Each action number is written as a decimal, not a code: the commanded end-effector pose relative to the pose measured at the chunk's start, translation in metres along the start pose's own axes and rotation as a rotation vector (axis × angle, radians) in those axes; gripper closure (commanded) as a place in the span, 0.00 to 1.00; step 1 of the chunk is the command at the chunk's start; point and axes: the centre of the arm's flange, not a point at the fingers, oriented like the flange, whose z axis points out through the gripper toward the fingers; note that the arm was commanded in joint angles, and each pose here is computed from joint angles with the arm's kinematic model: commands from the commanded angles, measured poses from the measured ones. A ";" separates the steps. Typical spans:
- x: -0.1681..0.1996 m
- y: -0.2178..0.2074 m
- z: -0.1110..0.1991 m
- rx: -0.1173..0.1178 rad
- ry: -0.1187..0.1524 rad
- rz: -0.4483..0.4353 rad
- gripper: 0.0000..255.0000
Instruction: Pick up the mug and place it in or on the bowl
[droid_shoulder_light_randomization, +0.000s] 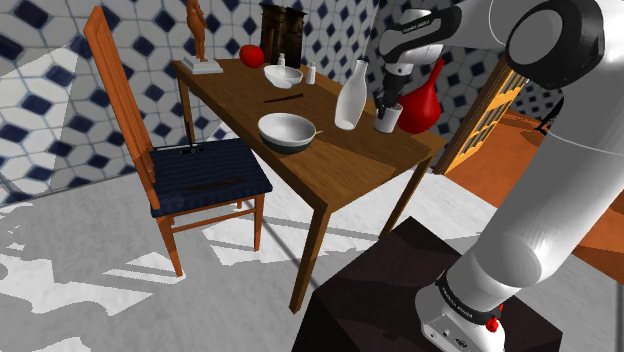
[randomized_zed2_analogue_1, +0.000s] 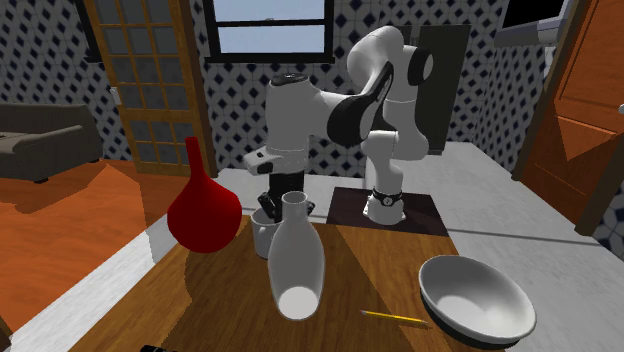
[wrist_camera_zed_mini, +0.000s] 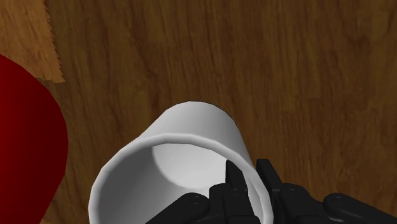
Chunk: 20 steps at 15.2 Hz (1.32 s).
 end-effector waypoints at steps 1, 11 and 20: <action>0.000 0.000 -0.011 0.000 0.000 0.000 1.00; 0.000 0.003 -0.064 0.000 0.000 0.000 1.00; 0.001 0.006 -0.111 0.000 0.000 0.000 1.00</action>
